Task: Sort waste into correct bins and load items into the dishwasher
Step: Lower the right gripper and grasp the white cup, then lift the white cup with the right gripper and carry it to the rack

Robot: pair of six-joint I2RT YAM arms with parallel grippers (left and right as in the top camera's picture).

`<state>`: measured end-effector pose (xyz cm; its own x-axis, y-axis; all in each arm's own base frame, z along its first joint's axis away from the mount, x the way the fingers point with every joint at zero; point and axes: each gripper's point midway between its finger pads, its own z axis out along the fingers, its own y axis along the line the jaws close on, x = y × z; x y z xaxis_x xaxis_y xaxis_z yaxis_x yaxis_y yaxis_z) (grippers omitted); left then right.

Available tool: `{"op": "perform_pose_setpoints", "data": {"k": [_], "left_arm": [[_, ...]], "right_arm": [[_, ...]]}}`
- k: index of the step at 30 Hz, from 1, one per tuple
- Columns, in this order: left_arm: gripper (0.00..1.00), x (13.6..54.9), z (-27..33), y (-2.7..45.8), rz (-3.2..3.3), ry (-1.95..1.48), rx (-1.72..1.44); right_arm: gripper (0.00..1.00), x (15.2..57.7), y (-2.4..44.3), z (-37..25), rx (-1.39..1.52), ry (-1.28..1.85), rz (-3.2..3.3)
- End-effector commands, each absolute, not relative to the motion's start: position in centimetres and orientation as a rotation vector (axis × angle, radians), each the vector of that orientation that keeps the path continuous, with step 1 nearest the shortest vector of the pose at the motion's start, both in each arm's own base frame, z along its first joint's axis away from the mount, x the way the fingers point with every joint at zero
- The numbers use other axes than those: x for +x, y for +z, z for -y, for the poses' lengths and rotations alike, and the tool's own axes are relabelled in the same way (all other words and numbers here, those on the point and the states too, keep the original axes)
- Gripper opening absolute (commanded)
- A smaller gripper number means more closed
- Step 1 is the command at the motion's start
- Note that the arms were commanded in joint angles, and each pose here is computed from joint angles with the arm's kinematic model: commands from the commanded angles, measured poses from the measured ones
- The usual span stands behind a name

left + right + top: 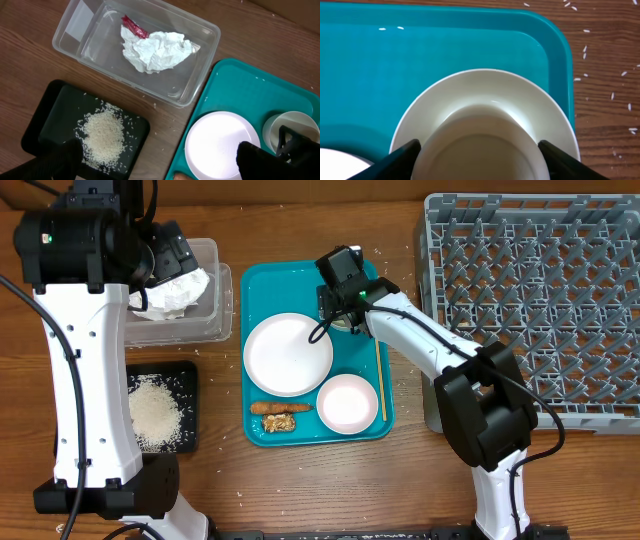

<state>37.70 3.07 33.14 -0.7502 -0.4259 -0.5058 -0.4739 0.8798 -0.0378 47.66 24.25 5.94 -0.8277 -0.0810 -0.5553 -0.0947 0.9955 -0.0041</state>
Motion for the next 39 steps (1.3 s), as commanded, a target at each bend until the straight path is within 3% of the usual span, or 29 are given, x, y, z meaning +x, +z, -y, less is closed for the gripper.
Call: {"op": "perform_pose_setpoints", "data": {"k": [1, 4, 10, 15, 20, 24, 30, 33, 35, 39], "left_arm": [[1.0, 37.8, -3.2, 32.8, -2.539, 0.147, -0.655], [1.0, 37.8, -3.2, 32.8, -2.539, 0.147, -0.655], [1.0, 37.8, -3.2, 32.8, -2.539, 0.147, -0.655], [1.0, 37.8, -3.2, 32.8, -2.54, 0.147, -0.655], [1.0, 37.8, -3.2, 32.8, -2.539, 0.147, -0.655], [1.0, 37.8, -3.2, 32.8, -2.539, 0.147, -0.655], [1.0, 37.8, -3.2, 32.8, -2.539, 0.147, -0.655], [1.0, 37.8, -3.2, 32.8, -2.539, 0.147, -0.655], [1.0, 37.8, -3.2, 32.8, -2.54, 0.147, -0.655], [1.0, 37.8, -3.2, 32.8, -2.539, 0.147, -0.655]], "right_arm": [[0.73, 48.4, 7.7, -24.3, -0.101, 0.043, -2.514], [0.66, 48.6, 10.3, -24.4, -0.092, 0.067, -2.477], [0.65, 49.5, 18.4, -22.1, -0.005, 0.121, -2.363], [0.65, 49.7, 25.6, -14.8, 0.178, 0.119, -2.262], [0.65, 48.2, 30.1, -1.1, 0.468, -0.007, -2.187], [0.65, 46.0, 28.9, 9.2, 0.71, -0.107, -2.2], [0.66, 43.7, 24.9, 17.1, 0.932, -0.093, -2.256], [0.82, 43.1, 22.5, 19.6, 1.013, -0.101, -2.285], [1.0, 42.9, 21.4, 20.3, 1.039, -0.108, -2.301], [1.0, 42.9, 20.4, 20.4, 1.053, -0.111, -2.322]]}}
